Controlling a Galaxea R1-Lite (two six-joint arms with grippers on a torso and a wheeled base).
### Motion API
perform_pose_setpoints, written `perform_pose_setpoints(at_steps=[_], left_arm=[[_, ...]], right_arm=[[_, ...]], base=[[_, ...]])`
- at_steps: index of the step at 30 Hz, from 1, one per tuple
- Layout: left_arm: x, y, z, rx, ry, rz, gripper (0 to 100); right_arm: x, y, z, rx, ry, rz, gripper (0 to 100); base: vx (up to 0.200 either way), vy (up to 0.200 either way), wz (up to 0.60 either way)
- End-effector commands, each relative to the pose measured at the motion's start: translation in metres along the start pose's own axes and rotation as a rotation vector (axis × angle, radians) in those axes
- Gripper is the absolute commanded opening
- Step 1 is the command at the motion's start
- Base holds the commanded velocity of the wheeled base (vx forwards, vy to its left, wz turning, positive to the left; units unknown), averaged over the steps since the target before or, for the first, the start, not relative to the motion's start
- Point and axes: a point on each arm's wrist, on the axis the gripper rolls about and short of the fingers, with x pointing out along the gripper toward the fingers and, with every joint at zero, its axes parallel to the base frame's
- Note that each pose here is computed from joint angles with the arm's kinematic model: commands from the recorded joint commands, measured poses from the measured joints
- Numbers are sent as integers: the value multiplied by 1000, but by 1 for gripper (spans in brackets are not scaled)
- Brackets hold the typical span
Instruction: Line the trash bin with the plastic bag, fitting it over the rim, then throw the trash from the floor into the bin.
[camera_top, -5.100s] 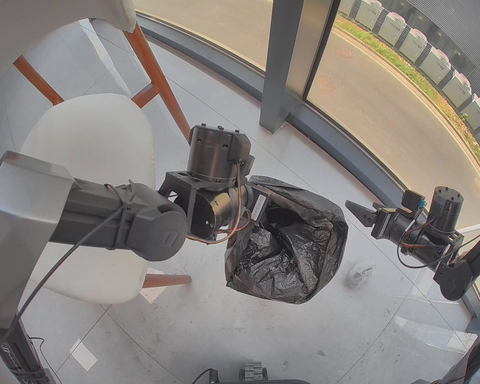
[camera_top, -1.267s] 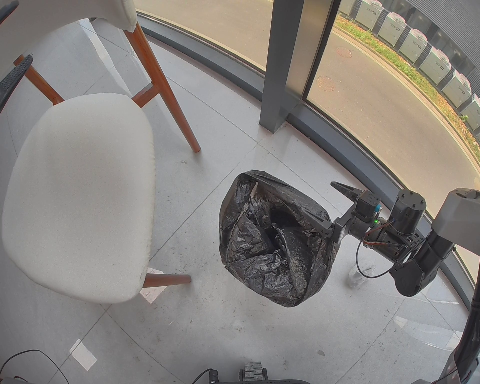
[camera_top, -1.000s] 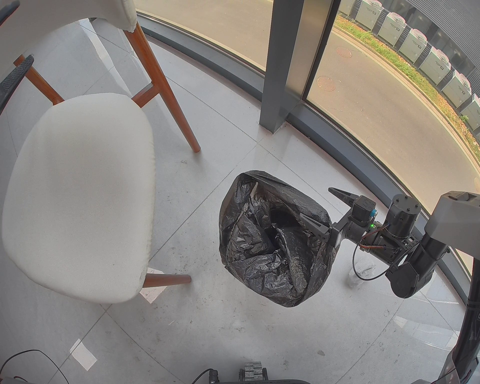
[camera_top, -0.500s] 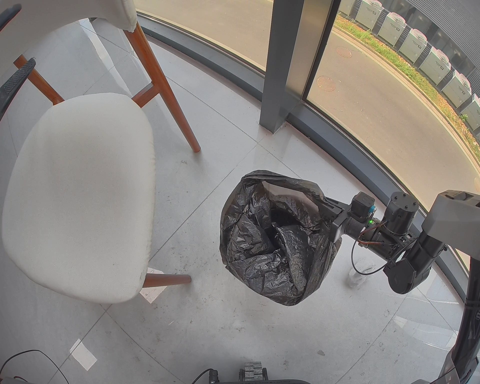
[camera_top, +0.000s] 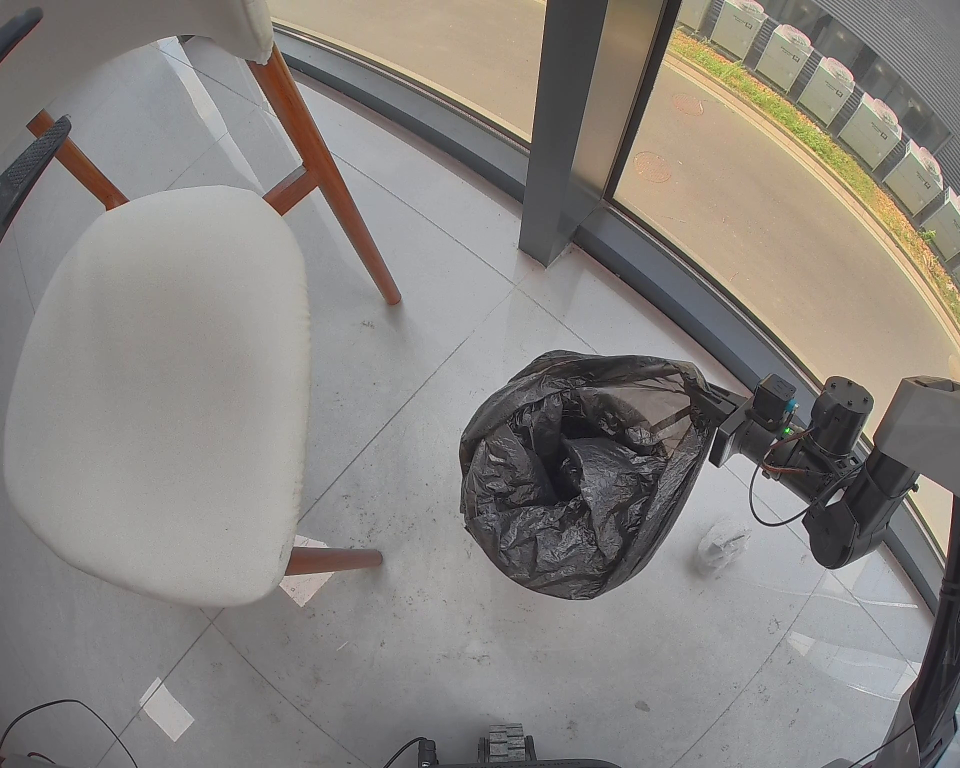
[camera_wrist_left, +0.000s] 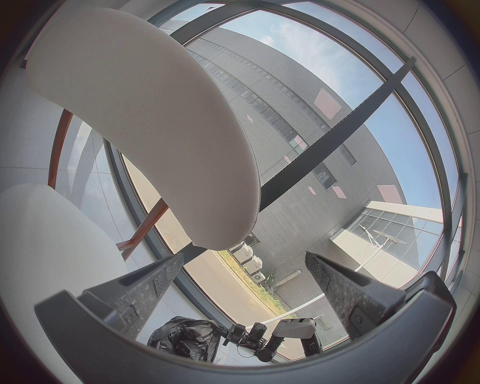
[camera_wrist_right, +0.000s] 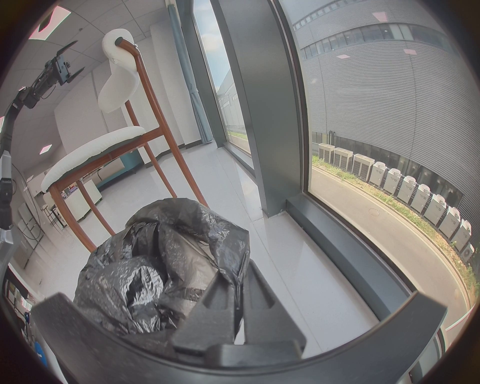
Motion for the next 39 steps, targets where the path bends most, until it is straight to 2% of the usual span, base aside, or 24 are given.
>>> perform_pose_setpoints(at_steps=[1, 6, 7, 12, 18, 22, 24, 25, 26, 28, 32, 39], left_arm=[[0, 0, 0, 1, -2, 0, 100], [0, 2, 1, 12, -8, 15, 100], [0, 2, 1, 12, -7, 15, 100], [-1, 2, 2, 13, -9, 14, 100], [-1, 1, 2, 14, -12, 14, 100], [-2, 0, 4, 15, -17, 11, 100], [-2, 0, 5, 16, -21, 9, 100], [-2, 0, 5, 16, -21, 9, 100], [-2, -1, 6, 18, -24, 9, 100], [-2, -2, 7, 18, -29, 6, 100], [-6, -5, 13, 29, -54, 0, 100], [-8, -5, 24, 68, -97, 32, 100]], right_arm=[[-2, -1, -5, 3, 16, -4, 0], [-12, -8, -21, -34, 73, -29, 0], [-15, -10, -25, -33, 89, -33, 100], [-40, 2, -34, 20, 179, -19, 100], [-62, 30, -14, 74, 203, 28, 100], [-79, 63, 0, 225, 264, 61, 100], [-82, 75, 0, 279, 309, 51, 100], [-82, 75, 0, 279, 309, 51, 100], [-82, 87, -2, 323, 358, 40, 100], [-78, 99, -5, 354, 395, 27, 100], [-68, 111, -6, 378, 423, -11, 100], [-37, 126, 2, 504, 450, -63, 100]], base=[[0, 0, 0], [0, 0, 0], [0, 0, 0], [0, 0, 0], [0, 0, 0], [0, 0, 0], [0, 0, 0], [0, 0, 0], [0, 0, 0], [0, 0, 0], [0, 0, 0], [0, 0, 0]])
